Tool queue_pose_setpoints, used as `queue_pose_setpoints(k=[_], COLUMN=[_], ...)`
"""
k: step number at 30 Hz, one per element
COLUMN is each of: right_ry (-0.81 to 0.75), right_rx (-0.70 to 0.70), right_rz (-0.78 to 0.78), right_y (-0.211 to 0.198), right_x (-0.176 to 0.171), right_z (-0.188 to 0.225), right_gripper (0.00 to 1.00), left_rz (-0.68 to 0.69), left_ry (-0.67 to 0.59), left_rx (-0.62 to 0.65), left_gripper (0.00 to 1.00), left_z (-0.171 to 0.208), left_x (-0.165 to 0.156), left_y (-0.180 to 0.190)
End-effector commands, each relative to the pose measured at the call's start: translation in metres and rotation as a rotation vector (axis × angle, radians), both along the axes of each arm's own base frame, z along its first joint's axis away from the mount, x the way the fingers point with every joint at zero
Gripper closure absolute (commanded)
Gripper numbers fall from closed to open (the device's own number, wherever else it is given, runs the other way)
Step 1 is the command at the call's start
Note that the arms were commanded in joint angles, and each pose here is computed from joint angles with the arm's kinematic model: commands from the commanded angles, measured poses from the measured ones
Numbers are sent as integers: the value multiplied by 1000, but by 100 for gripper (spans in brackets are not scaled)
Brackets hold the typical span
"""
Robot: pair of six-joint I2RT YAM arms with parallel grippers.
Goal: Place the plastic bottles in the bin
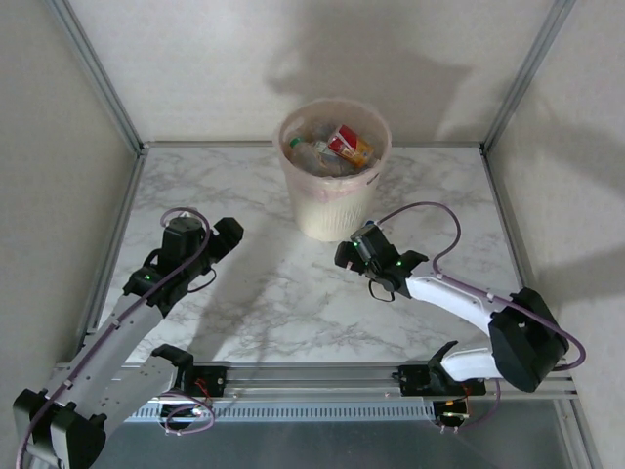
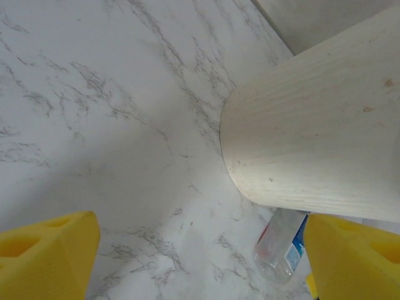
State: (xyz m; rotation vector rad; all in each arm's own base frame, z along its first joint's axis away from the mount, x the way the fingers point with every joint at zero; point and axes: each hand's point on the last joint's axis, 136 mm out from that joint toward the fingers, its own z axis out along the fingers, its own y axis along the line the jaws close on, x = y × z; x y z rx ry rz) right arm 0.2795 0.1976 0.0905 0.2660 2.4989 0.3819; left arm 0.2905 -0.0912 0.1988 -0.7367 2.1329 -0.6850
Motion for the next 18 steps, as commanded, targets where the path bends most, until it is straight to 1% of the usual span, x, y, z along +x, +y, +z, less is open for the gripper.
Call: queue_pose_setpoints(k=[1,13,18], right_ry=[-12,19,47], right_rx=[12,-92,-126], right_rz=[-32,-160,-160], right_y=[6,1,5], right_x=[10,34,40], right_z=[3,-18,-35], right_gripper=[1,1,7], left_rz=[-10,-6,-2], left_ry=[-1,11,12], left_rx=[-1,17,25], left_gripper=[14,12,13], left_z=[-2,-8,-9], left_x=[1,0,0], left_y=[0,3,5])
